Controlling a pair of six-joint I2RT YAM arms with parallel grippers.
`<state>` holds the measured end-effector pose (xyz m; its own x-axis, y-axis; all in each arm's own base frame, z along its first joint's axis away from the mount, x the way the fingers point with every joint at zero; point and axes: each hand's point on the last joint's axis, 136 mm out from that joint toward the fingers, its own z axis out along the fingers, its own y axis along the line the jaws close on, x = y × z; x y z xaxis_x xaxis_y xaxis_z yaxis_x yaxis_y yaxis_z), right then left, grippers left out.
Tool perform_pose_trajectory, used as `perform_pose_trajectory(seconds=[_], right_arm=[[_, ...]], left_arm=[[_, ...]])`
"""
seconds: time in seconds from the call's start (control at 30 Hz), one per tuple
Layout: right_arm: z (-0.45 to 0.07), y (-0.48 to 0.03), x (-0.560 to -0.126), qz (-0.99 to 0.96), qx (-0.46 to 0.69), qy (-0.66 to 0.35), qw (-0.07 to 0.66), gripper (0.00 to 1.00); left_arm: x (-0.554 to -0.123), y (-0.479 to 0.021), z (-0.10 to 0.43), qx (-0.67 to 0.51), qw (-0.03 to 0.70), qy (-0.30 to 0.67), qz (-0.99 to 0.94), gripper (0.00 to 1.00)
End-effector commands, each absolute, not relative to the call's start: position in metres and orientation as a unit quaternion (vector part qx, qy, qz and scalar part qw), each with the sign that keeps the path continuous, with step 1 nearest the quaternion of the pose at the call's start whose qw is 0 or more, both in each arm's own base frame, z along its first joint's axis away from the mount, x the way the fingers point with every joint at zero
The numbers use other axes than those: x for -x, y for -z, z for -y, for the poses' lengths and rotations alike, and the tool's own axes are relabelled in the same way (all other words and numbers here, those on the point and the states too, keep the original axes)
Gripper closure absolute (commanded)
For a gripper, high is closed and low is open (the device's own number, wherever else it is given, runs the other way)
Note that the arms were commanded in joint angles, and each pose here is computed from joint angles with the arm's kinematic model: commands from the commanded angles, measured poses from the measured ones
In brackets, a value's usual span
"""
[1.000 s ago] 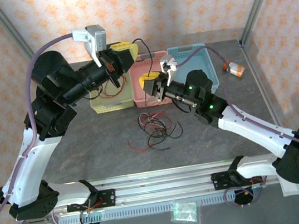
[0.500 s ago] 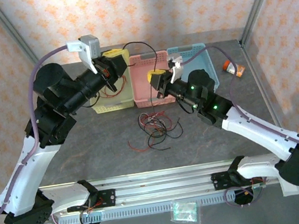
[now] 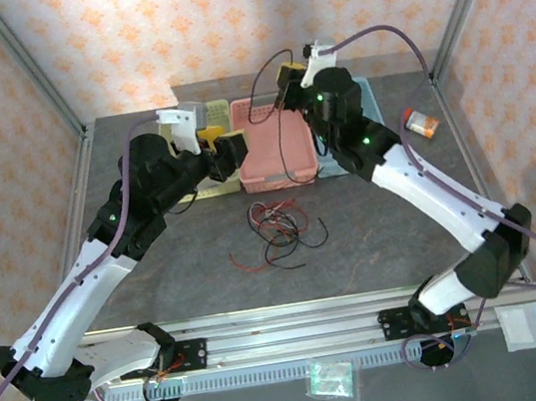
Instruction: Untangle the cables
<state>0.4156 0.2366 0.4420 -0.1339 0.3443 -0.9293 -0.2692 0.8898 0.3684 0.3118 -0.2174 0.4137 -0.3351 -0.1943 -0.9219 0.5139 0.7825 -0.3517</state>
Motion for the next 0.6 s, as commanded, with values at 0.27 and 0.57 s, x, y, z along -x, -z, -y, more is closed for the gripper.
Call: perform_pose_trajectory(seconds=[0.27,0.57], right_arm=[[-0.254,-0.409,-0.52,-0.735,-0.026,-0.202,0.646,1.0],[-0.276,-0.344,-0.577,-0.777,-0.037,-0.2,0.596,1.0]], left_arm=[[-0.319,-0.35,0.184,-0.039,0.552,0.243,-0.796,0.4],[-0.315,-0.311,0.177,-0.024,0.532,0.23,-0.815,0.4]])
